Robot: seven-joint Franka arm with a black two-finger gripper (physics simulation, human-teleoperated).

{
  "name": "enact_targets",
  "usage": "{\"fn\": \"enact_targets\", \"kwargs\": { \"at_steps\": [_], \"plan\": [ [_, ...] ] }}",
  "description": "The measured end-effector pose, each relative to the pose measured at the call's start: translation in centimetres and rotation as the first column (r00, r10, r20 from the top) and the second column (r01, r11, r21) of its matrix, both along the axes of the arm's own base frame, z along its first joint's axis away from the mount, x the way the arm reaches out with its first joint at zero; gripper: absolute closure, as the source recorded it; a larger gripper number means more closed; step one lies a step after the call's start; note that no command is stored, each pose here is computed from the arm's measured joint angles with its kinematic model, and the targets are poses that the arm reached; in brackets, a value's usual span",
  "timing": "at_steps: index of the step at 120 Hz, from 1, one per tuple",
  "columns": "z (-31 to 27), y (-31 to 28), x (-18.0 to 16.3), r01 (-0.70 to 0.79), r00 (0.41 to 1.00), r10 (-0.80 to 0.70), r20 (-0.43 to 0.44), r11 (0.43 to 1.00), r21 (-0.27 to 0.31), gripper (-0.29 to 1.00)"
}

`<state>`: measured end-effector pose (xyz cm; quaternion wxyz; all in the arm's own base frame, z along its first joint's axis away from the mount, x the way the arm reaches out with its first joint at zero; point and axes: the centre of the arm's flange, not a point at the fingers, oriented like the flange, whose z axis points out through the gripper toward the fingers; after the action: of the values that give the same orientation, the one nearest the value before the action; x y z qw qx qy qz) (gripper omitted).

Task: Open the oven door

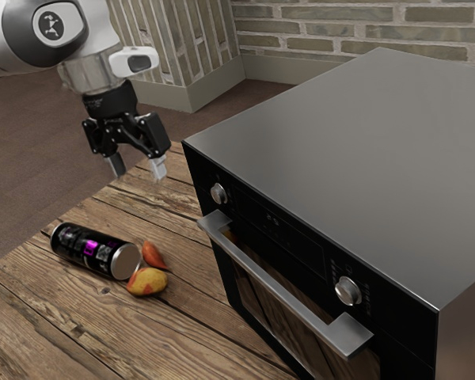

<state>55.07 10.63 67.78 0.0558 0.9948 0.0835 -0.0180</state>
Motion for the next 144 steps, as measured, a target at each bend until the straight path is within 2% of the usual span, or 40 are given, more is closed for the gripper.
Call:
{"fn": "enact_targets", "kwargs": {
  "at_steps": [21, 24, 27, 31, 36, 42, 49, 53, 57, 62, 65, 70, 77, 86, 94, 105, 114, 129, 144],
  "plan": [
    [0.7, 0.0, 0.2, 0.001, 0.999, -0.002, 0.039, 1.000, 0.007, 0.00],
    [2.1, 0.0, -0.2, 0.001, 0.998, -0.002, 0.067, 1.000, 0.011, 0.00],
    [5.7, -0.1, -1.6, -0.002, 0.991, -0.002, 0.136, 1.000, 0.024, 0.00],
    [12.3, -0.3, -5.6, -0.008, 0.965, -0.005, 0.261, 0.999, 0.047, 0.00],
    [21.8, -1.0, -15.4, 0.013, 0.890, -0.046, 0.454, 0.997, 0.074, 0.00],
    [27.7, -0.2, -25.6, 0.042, 0.808, -0.087, 0.583, 0.995, 0.091, 0.00],
    [30.4, -1.8, -34.1, 0.159, 0.743, -0.206, 0.637, 0.978, 0.132, 0.00],
    [29.1, -5.0, -38.4, 0.299, 0.696, -0.334, 0.636, 0.940, 0.166, 0.00],
    [26.4, -8.2, -42.0, 0.428, 0.631, -0.454, 0.629, 0.880, 0.206, 0.00],
    [21.6, -14.6, -44.2, 0.595, 0.516, -0.633, 0.578, 0.749, 0.289, 0.00],
    [18.8, -17.6, -44.6, 0.679, 0.432, -0.720, 0.543, 0.656, 0.329, 0.00],
    [14.6, -21.1, -45.4, 0.786, 0.260, -0.827, 0.498, 0.481, 0.388, 0.00],
    [11.3, -25.9, -45.6, 0.834, 0.043, -0.910, 0.412, 0.260, 0.487, 0.00],
    [9.4, -31.3, -42.3, 0.840, -0.151, -0.947, 0.283, 0.029, 0.542, 0.00],
    [8.0, -33.5, -40.1, 0.812, -0.276, -0.940, 0.201, -0.116, 0.573, 0.00],
    [6.0, -34.2, -38.0, 0.754, -0.402, -0.907, 0.127, -0.249, 0.608, 0.00],
    [5.7, -34.6, -36.4, 0.699, -0.487, -0.869, 0.089, -0.326, 0.636, 0.00],
    [5.3, -35.3, -33.5, 0.623, -0.586, -0.809, 0.052, -0.409, 0.667, 0.00],
    [5.6, -33.0, -31.3, 0.569, -0.626, -0.779, 0.029, -0.432, 0.700, 0.00]
  ]
}}
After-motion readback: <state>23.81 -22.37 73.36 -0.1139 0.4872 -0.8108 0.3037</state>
